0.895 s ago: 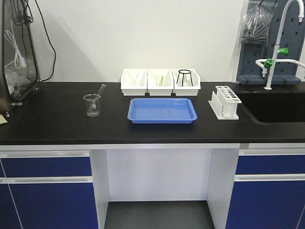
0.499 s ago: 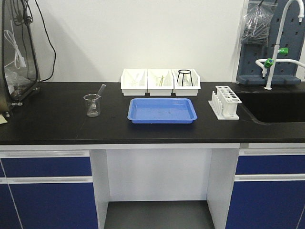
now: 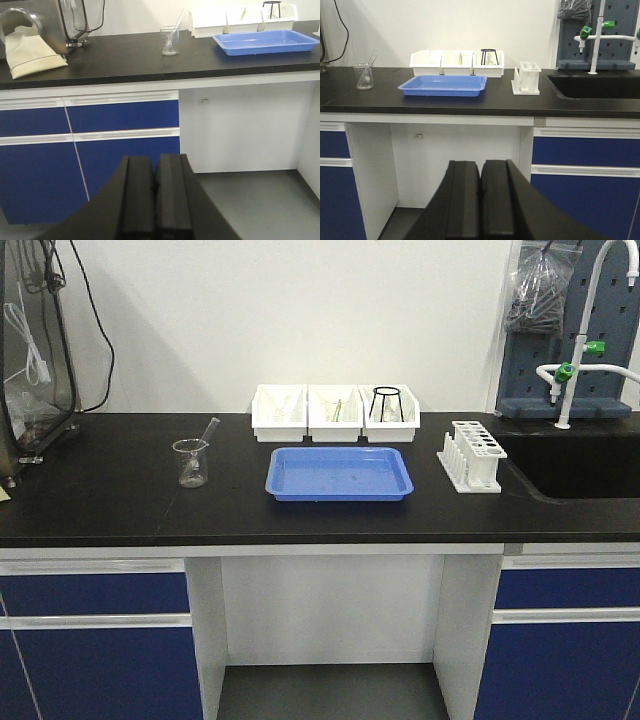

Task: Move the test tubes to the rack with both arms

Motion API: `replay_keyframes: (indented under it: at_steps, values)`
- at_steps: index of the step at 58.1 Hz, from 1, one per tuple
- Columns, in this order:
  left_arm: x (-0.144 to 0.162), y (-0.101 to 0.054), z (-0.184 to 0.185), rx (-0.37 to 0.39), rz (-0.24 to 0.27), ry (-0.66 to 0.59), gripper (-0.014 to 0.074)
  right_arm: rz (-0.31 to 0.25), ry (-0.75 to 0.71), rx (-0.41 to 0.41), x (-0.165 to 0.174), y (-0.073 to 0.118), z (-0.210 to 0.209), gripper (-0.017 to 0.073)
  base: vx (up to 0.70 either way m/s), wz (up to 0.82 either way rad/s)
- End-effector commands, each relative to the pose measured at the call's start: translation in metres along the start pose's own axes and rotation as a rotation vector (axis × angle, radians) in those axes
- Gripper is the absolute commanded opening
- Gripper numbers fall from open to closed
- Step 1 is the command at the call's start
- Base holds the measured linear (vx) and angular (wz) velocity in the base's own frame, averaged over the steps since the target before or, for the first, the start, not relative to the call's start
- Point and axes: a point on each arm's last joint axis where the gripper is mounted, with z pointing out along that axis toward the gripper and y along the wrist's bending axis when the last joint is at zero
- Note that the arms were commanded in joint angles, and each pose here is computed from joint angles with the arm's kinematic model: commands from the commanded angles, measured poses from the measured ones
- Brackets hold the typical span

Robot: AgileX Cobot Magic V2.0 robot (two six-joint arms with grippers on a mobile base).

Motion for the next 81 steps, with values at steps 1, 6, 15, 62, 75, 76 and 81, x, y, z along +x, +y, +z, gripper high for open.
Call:
replay_keyframes:
  at_steps: [1,6,15,62,75,76,81]
  values:
    - [0.0008,0.0001,0.0004,0.001,-0.013,-0.074,-0.0020,-0.013,-0.078,-0.009,-0.0043,0.0009,-0.0004,-0.0008,0.11,-0.03]
    - [0.0008,0.0001,0.0004,0.001,-0.013,-0.074,-0.0020,-0.013,-0.078,-0.009,-0.0043,0.0009,-0.0004,-0.0008,0.14,-0.02]
    - [0.0008,0.0001,0.0004,0.001,-0.013,-0.074,-0.0020,-0.013,-0.078,-0.009,-0.0043,0.0009,-0.0004,-0.0008,0.22,-0.03]
    - [0.0008,0.0001,0.0004,0.001,-0.013,-0.074,-0.0020,-0.013,-0.077,-0.009,-0.0042,0.0009,-0.0004,-0.0008,0.36,-0.03]
    - [0.0008,0.0001,0.0004,0.001,-0.013,-0.074,-0.0020,-0.013,-0.077,-0.009,-0.0042,0.0009,-0.0004,-0.0008,0.42,0.03]
    - [0.0008,0.0001,0.0004,0.001,-0.013,-0.074,-0.0020,-0.013,-0.077,-0.009,-0.0042,0.0009,-0.0004,-0.0008,0.43,0.08]
    - [0.0008,0.0001,0.0004,0.001,-0.013,-0.074,-0.0020,-0.013,-0.077,-0.009,-0.0042,0.0009,-0.0004,-0.0008,0.42,0.10]
